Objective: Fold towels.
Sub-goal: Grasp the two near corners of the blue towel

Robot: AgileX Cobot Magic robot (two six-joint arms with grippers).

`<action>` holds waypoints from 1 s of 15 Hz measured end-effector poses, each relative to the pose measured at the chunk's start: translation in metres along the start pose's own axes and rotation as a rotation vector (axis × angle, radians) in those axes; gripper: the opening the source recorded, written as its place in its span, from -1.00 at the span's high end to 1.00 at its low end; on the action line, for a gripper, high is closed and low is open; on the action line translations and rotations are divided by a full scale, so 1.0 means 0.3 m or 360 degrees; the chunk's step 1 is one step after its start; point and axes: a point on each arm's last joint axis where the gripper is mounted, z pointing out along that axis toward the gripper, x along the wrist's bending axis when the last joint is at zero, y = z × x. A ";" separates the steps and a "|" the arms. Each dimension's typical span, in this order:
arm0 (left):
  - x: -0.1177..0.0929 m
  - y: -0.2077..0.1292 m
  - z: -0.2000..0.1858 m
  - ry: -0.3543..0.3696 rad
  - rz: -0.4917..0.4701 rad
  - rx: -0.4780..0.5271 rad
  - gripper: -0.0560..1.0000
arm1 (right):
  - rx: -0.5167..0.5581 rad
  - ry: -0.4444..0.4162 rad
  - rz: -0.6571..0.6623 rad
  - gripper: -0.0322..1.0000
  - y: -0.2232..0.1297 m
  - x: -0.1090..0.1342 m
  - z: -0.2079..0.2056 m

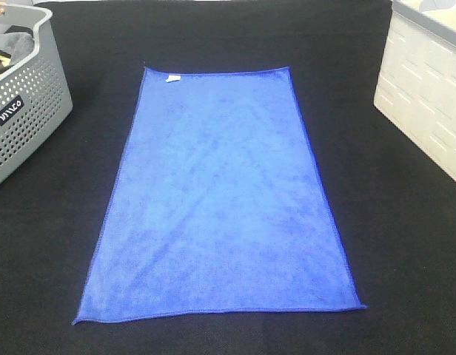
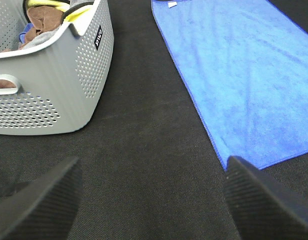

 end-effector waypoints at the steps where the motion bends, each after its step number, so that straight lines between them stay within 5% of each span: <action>1: 0.000 0.000 0.000 0.0000 0.0000 0.0000 -0.52 | 0.0000 0.0000 0.0000 -0.85 0.000 0.000 0.000; 15: 0.000 0.000 0.000 0.0000 0.0000 0.0000 -0.52 | 0.0000 0.0000 0.0000 -0.85 0.000 0.000 0.000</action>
